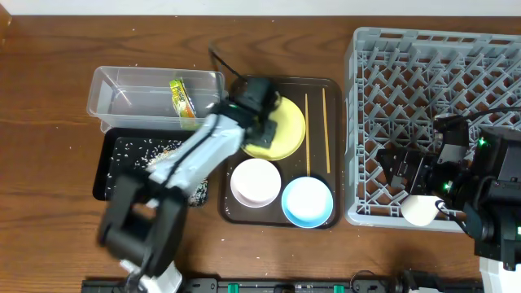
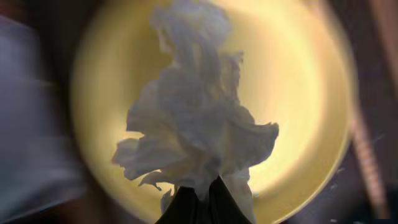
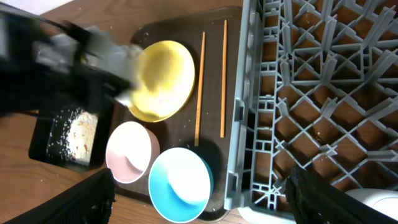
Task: Sort waste into correct bins and load items into the dishwasher rack
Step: 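Grasp the tissue from the yellow plate and drop it in the clear bin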
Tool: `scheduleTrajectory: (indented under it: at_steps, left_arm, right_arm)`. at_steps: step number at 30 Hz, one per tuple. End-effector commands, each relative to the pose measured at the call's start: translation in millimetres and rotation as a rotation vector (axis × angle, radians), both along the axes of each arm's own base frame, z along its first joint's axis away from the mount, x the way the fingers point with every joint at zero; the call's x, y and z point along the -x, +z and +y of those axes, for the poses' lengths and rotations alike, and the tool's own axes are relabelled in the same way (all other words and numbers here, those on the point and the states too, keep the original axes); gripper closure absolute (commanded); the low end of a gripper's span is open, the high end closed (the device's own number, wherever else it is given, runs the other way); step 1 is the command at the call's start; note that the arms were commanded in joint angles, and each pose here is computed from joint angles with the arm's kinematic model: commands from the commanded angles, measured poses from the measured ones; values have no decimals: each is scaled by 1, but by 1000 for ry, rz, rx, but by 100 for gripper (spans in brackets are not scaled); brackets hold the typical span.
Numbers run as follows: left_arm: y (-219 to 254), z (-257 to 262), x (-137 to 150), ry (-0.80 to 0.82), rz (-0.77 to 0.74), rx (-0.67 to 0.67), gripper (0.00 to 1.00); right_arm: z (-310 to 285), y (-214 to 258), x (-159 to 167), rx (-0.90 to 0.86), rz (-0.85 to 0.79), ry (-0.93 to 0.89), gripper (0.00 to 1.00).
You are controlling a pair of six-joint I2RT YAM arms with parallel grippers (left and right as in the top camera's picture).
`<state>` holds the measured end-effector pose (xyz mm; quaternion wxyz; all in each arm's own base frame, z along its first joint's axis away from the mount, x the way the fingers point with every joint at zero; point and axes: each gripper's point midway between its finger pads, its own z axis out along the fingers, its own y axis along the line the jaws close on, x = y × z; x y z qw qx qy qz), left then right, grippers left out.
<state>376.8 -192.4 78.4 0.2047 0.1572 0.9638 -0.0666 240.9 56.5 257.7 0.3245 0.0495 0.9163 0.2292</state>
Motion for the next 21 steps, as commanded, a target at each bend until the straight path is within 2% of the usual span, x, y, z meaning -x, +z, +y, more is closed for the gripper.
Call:
scheduleTrajectory:
  at_steps: [1,3,8,9,11,12,14,18,19,21]
  left_arm:
    - [77,51,-35,186,-214,-13,94]
    - [87,85,-45,301,-249,-29,94]
    - [77,127,-68,396,-247,19,92]
    - [69,129,-71,399,-230,32,83]
    - [54,133,-73,405,-194,30,51]
    - [45,133,-72,406,-170,21,39]
    - [34,132,-66,398,-123,16,31]
    - [43,125,-54,376,-102,31,25]
    - [51,123,-49,371,-108,34,25]
    - [71,121,-38,362,-125,41,24]
  right_arm:
    - [-4,0,-1,-1,5,-21,14]
    - [-4,0,-1,0,5,-21,14]
    - [-4,0,-1,-1,5,-21,14]
    - [-4,-1,-2,-1,6,-21,14]
    - [-4,-1,-2,-1,10,-21,14]
    - [-4,-2,-3,-2,12,-21,14]
    - [-4,-2,-2,-1,14,-21,14]
    - [-4,-2,-3,-1,11,-21,13]
    - [-4,-2,-3,-1,12,-21,11]
    - [-4,-2,-3,-1,13,-21,1]
